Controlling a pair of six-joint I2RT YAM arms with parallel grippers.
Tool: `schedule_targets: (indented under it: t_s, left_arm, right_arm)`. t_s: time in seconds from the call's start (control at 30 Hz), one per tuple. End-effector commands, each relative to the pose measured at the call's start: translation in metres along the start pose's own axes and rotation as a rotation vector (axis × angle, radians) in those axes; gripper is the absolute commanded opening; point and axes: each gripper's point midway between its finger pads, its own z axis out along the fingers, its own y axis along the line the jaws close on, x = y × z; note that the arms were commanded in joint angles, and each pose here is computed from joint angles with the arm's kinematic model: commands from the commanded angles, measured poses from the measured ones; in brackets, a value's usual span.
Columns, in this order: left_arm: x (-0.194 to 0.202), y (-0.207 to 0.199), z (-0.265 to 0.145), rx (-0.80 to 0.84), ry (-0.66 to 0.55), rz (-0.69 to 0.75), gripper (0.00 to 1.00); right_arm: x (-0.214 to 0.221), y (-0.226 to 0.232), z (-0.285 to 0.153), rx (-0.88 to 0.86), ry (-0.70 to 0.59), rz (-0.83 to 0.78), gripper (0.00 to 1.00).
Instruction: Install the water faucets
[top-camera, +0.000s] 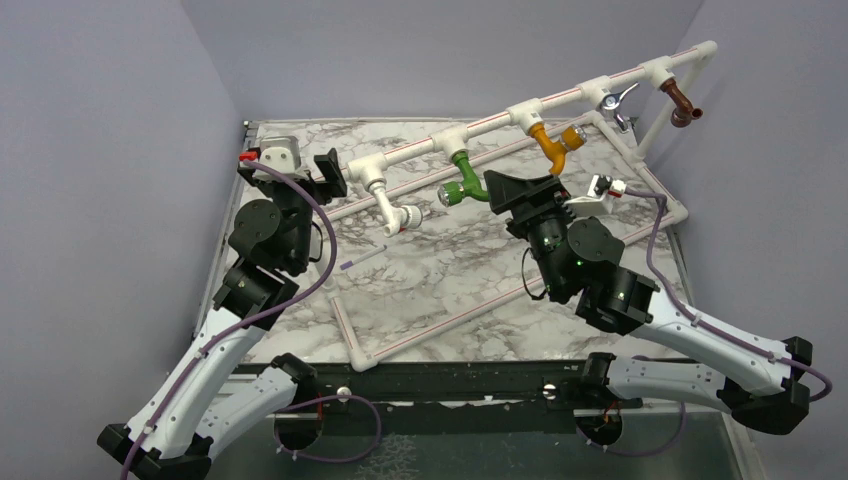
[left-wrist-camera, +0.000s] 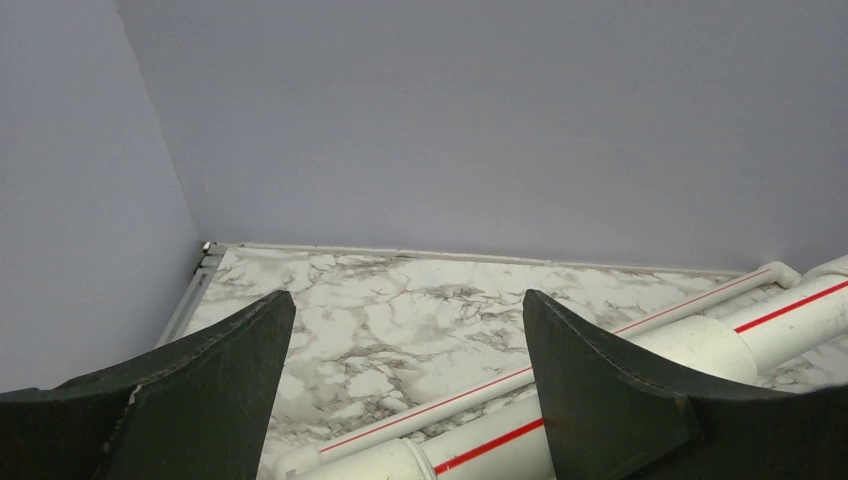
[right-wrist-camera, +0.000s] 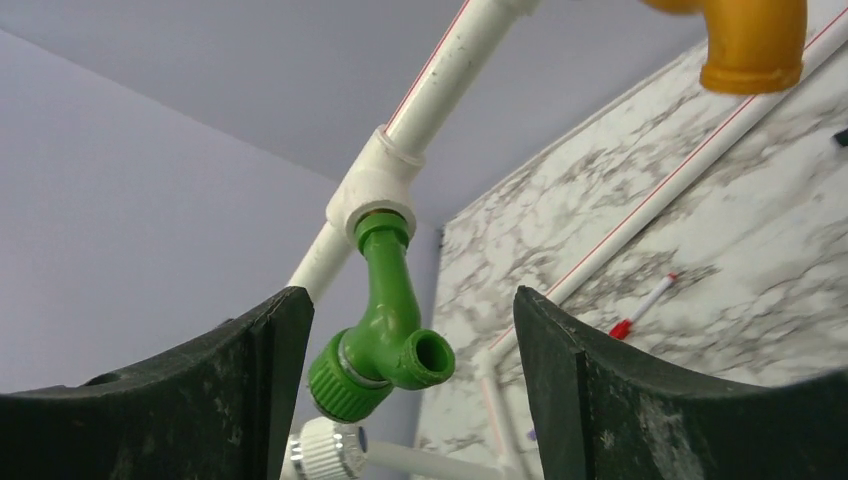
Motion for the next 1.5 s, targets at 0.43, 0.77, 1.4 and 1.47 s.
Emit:
schedule_targets:
  t_s: [0.43, 0.77, 1.4, 1.47]
  left_arm:
    - [0.040, -0.013, 0.000, 0.058, 0.122, 0.069, 0.85]
    - [0.041, -0.013, 0.000, 0.057, 0.124, 0.070, 0.85]
    - [0.041, -0.014, 0.000, 0.062, 0.126, 0.072, 0.85]
    - [0.040, -0.014, 0.000, 0.063, 0.126, 0.069, 0.85]
  right_arm:
    - [-0.040, 0.020, -0.034, -0.387, -0.034, -1.080, 0.77]
    - [-0.009, 0.010, -0.047, -0.684, 0.061, -1.704, 0.81]
    - [0.013, 0.016, -0.012, -0.687, -0.292, -2.258, 0.82]
    - [0.014, 0.017, -0.011, -0.674, -0.334, -2.269, 0.81]
